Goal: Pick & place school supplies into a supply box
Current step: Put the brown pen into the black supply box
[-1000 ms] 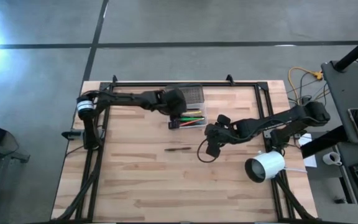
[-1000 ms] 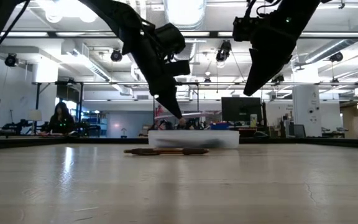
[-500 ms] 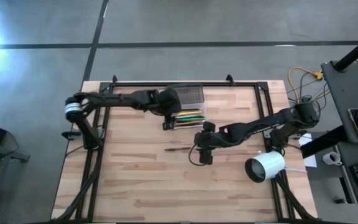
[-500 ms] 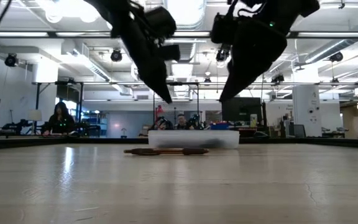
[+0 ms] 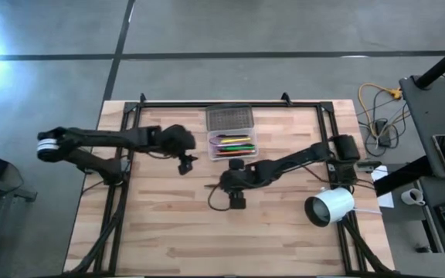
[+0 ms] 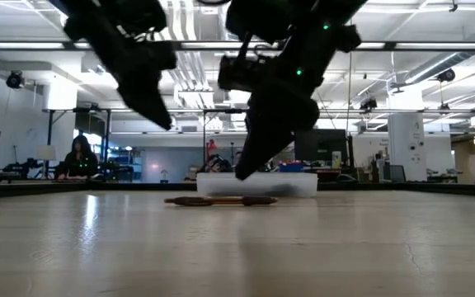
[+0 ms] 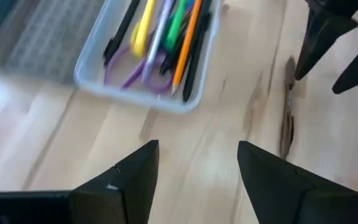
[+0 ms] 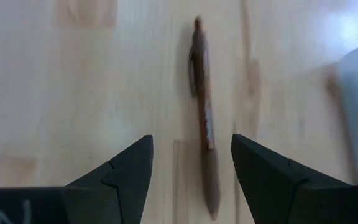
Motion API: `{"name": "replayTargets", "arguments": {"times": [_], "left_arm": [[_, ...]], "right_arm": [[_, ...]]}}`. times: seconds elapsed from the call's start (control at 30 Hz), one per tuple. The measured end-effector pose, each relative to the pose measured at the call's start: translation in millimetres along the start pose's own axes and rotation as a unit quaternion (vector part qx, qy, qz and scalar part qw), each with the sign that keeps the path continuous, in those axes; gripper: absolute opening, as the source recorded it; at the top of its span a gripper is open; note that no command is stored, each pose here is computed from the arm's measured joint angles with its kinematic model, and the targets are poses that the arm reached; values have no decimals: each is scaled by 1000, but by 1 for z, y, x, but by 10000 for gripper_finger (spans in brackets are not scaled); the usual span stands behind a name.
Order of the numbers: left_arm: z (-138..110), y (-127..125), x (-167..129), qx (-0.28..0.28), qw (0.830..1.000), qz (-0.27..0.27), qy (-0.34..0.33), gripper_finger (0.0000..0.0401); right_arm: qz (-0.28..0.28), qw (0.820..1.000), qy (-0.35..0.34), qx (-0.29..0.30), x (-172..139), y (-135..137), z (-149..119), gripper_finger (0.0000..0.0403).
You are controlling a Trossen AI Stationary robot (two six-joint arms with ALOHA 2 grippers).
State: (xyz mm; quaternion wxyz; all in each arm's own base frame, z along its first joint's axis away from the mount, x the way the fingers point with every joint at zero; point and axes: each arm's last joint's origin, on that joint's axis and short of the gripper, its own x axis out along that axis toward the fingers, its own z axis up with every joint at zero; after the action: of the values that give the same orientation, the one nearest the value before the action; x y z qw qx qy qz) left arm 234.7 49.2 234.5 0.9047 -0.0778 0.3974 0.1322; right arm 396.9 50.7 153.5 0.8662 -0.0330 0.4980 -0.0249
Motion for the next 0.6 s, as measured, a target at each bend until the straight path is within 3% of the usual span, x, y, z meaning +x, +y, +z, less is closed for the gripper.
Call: {"name": "replayTargets", "arguments": {"times": [0.27,0.6], "left_arm": [[-33,5,-16,-52,998,9,-28,202],[-34,7,-21,-50,997,27,-44,203]], "right_arm": [[13,999,34,28,29,-21,2,189],[39,997,58,41,41,-29,-7,67]]}}
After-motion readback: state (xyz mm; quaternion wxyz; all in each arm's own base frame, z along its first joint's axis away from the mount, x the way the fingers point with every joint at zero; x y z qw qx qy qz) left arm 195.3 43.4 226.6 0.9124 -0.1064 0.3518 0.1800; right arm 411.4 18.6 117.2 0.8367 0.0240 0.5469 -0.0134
